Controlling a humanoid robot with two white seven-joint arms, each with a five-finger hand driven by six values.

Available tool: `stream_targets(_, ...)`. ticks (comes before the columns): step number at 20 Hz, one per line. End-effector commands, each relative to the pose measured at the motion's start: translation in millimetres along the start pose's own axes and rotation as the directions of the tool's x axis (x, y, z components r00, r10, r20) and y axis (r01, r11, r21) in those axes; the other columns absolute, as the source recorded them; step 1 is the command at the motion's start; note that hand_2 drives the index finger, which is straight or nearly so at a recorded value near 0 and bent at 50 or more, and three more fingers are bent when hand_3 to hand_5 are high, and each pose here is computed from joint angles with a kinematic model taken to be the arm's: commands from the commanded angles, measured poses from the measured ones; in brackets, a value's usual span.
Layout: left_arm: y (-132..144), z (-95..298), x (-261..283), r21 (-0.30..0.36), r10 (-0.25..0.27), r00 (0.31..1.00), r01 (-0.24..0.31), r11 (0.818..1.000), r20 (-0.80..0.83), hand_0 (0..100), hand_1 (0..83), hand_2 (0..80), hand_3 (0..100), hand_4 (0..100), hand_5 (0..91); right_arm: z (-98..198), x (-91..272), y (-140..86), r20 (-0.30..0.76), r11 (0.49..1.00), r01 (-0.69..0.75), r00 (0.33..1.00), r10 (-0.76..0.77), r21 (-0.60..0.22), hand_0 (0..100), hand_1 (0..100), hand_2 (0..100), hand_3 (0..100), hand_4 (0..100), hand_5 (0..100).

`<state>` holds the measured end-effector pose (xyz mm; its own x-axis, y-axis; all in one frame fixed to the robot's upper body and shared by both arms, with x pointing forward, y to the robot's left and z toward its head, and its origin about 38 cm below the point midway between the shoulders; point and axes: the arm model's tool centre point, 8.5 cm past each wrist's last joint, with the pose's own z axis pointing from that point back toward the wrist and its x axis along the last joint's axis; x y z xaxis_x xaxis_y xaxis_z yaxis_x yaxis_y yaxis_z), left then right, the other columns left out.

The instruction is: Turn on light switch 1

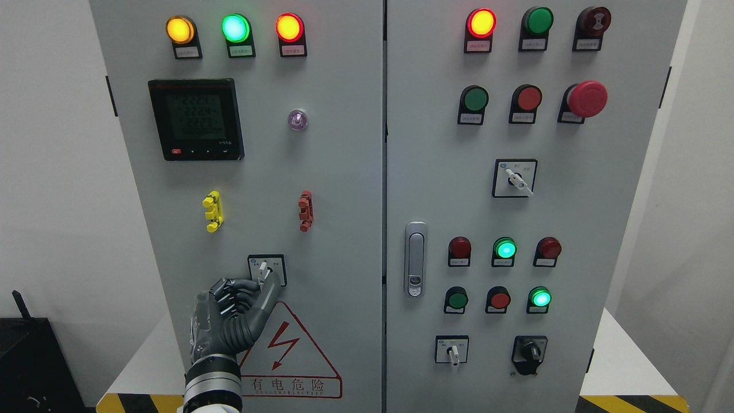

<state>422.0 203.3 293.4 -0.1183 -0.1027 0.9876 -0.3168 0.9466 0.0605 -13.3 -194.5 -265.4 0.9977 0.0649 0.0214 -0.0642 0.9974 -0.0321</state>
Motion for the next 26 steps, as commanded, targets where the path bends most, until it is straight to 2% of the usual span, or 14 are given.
stream_targets(1, -1.9, -0.1, 2.6, -0.002, 0.007, 1.0, -0.007, 1.0, 0.002, 15, 67.4, 60.5, 86, 91, 87.3, 0.0, -0.2, 0.1, -0.002, 1.0, 0.025, 1.0, -0.025, 0.0, 0, 0, 0, 0, 0, 0)
stream_targets(14, -8.5, 1.8, 4.1, -0.017, 0.006, 1.0, -0.006, 1.0, 0.0, 18, 66.9, 61.6, 87, 91, 87.8, 0.0, -0.2, 0.1, -0.002, 1.0, 0.025, 1.0, -0.025, 0.0, 0, 0, 0, 0, 0, 0)
stream_targets(26, -7.4, 1.6, 3.4, -0.01, -0.007, 1.0, 0.007, 1.0, -0.005, 28, 67.2, 61.7, 88, 92, 88.2, 0.0, -0.2, 0.1, -0.002, 1.0, 0.025, 1.0, -0.025, 0.0, 0, 0, 0, 0, 0, 0)
